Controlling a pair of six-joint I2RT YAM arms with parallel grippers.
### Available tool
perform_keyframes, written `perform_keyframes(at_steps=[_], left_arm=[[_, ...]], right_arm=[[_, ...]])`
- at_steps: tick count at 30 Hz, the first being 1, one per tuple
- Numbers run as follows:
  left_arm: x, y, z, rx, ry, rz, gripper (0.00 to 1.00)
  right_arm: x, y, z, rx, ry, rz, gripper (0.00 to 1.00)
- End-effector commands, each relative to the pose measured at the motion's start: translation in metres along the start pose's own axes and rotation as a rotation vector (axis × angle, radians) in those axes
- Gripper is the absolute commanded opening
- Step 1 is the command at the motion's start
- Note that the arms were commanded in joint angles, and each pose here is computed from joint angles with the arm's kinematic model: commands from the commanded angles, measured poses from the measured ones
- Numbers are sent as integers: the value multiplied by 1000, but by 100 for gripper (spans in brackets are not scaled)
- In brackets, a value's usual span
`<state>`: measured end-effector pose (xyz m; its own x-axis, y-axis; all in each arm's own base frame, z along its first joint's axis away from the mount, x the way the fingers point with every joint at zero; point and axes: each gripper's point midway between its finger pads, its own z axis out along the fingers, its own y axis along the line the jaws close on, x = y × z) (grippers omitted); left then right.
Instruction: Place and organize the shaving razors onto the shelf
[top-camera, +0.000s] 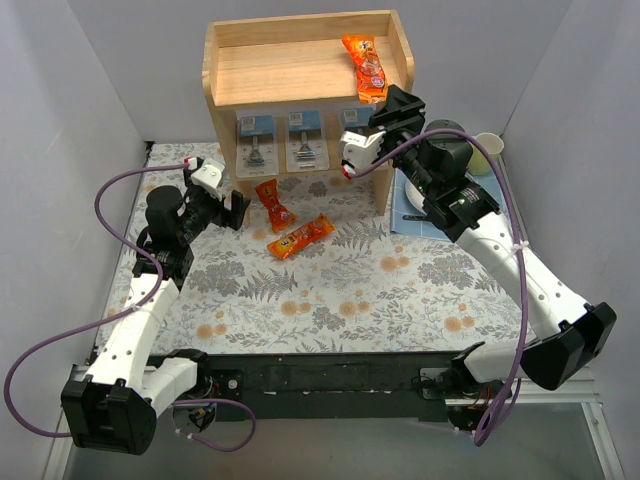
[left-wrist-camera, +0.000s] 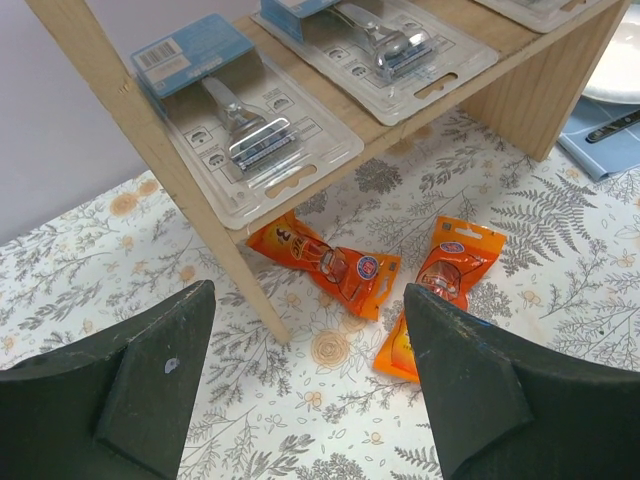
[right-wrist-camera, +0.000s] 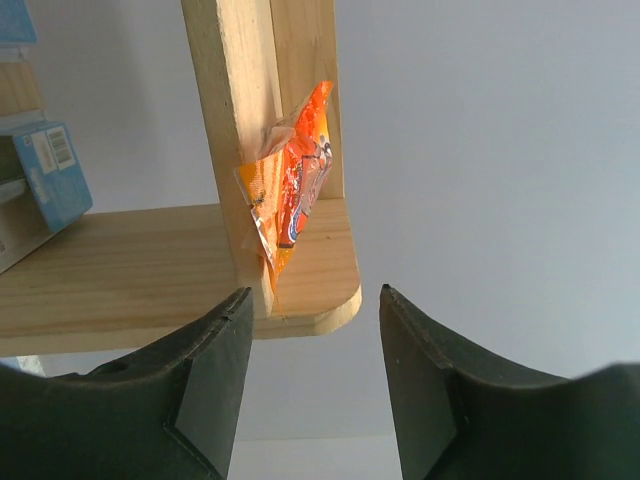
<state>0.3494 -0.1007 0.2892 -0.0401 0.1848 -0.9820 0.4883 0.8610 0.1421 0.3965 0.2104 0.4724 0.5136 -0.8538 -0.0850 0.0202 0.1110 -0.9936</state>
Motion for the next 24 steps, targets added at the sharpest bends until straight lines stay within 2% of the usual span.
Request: perform_keyframes(at_steps=[1,4,6,9,13,24], left_arm=[[-5,-4,0,17,-19,0,76],[-5,-4,0,19,-19,-1,76],[-4,-4,-1,15,-15,-1,76],[-3,-3,-2,11,-12,4,74],[-2,-4,-3,10,-9,4,73],[5,-5,-1,16,8,-2,74]], right_arm=[[-6,-6,-4,26,-38,29,61],[-14,-2,-8,16,-87,62,60],[-19,-5,-10,24,-115,115,54],[-22,-3,-8,-23,-124,185,2],[-28,0,-4,-54,-167,212,1],[-7,6,22,-39,-116,173,1]])
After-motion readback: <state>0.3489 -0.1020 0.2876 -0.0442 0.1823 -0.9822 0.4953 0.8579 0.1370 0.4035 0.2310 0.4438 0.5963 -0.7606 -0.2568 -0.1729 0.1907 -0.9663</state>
